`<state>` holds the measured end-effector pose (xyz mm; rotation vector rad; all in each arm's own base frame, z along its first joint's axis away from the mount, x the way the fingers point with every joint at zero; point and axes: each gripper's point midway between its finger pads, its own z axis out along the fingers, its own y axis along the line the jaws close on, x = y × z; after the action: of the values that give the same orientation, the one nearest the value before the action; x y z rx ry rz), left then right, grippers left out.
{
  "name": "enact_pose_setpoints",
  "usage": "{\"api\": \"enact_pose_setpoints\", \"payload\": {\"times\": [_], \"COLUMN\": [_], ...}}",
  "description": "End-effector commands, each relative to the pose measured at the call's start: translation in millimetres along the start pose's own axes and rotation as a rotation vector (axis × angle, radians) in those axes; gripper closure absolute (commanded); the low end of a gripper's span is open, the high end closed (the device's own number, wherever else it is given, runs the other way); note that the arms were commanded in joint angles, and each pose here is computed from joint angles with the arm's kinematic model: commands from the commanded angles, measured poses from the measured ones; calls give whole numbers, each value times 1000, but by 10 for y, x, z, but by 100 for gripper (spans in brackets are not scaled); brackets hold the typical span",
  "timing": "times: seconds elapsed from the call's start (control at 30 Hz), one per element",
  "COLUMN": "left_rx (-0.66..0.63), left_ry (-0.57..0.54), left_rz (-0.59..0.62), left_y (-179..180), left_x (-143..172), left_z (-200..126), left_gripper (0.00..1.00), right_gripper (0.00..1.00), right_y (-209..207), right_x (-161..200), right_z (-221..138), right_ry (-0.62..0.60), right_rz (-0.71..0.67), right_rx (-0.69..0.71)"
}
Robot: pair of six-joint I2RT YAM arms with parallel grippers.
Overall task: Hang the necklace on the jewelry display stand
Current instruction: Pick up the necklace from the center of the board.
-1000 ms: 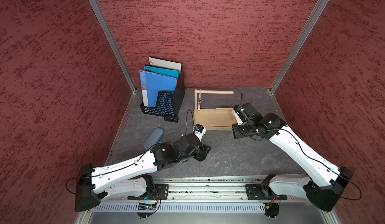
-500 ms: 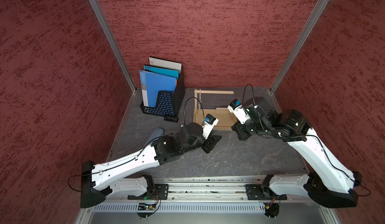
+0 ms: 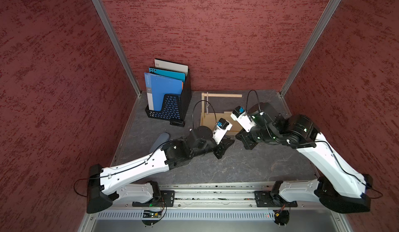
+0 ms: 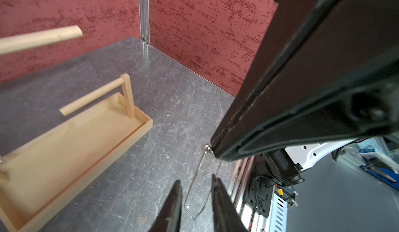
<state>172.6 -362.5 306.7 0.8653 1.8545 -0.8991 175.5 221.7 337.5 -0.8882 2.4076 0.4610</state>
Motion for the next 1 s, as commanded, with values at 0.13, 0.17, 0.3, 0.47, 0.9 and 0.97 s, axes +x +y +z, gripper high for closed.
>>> {"api": "enact_pose_setpoints", "payload": {"times": [0.13, 0.17, 0.3, 0.47, 0.9, 0.97], "left_rx": [27, 23, 15, 8, 18, 3], "left_ry": [-50, -51, -66, -65, -36, -25], "left_rz": [6, 6, 3, 1, -15, -27], "left_y": [-75, -65, -42, -23, -19, 7], "left_x": [-188, -187, -228, -253, -241, -210], "left_z": [0, 3, 9, 51, 37, 10], "left_gripper": [85, 85, 81, 75, 100, 100], "right_gripper": [100, 100, 100, 100, 100, 100], "right_y": [66, 65, 74, 89, -55, -127], "right_x": [-16, -5, 3, -7, 21, 20], "right_z": [-5, -1, 7, 13, 11, 1], "right_ry": [-6, -3, -3, -8, -30, -42], "right_rz": [-12, -10, -5, -1, 12, 22], "right_rx": [-22, -22, -27, -35, 44, 83]}}
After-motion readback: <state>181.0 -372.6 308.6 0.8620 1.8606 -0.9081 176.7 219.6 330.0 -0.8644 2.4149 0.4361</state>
